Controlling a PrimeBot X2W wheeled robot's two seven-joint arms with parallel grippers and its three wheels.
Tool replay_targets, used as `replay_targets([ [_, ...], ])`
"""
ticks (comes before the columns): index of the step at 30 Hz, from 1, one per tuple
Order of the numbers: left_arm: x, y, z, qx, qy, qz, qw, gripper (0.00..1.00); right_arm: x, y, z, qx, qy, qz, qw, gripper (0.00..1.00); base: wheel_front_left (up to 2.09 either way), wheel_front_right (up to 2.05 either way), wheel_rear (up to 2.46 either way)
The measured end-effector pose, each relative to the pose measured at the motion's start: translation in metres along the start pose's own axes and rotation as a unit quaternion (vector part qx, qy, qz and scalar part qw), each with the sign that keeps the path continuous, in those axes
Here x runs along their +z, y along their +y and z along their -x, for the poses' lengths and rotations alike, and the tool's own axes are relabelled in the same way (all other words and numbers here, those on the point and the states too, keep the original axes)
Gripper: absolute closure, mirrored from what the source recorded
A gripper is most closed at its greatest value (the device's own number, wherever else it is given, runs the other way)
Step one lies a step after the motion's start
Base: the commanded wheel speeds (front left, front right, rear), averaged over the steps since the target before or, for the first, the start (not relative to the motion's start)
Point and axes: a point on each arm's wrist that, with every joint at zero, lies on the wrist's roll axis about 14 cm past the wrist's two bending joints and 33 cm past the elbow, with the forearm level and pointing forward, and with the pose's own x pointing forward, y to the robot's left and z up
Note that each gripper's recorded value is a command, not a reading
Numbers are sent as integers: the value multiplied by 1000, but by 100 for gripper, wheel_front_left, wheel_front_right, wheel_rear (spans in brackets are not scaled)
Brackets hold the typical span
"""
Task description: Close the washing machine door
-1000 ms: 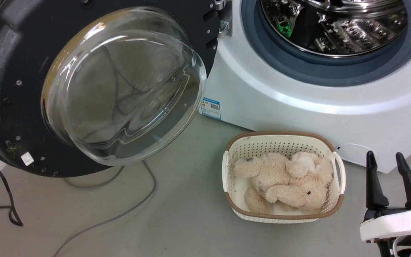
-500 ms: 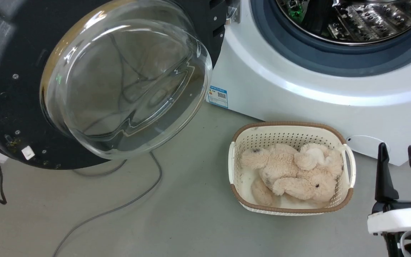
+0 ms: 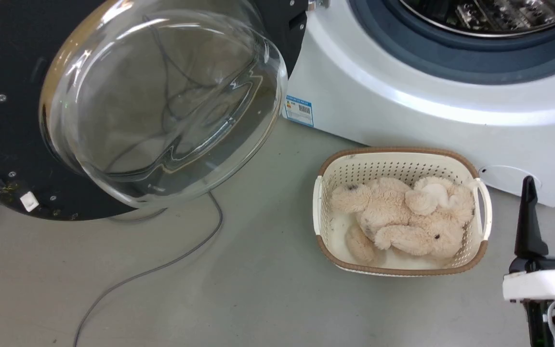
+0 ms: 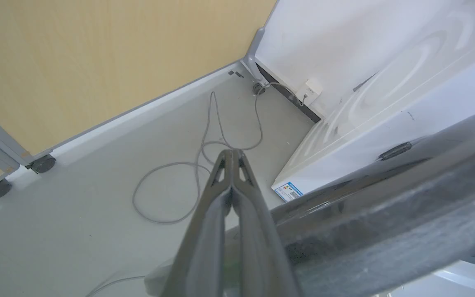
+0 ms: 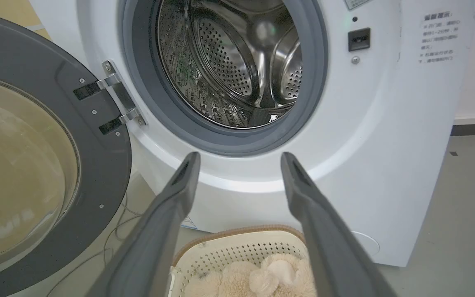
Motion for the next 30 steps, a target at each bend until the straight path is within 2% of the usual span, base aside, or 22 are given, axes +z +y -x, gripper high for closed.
replay_targets([
  [8, -9, -7, 12, -35, 65, 1, 997, 100, -2, -2, -5, -5, -7, -13, 1000, 0, 0, 0, 0],
  [18, -29, -19, 38, -79, 129, -39, 988, 100, 1, 8, -11, 4, -16, -27, 999, 0, 0, 0, 0],
  [30, -74, -66, 77, -188, 179, -84, 962, 100, 19, 14, -5, 7, -33, -32, 999, 0, 0, 0, 0],
])
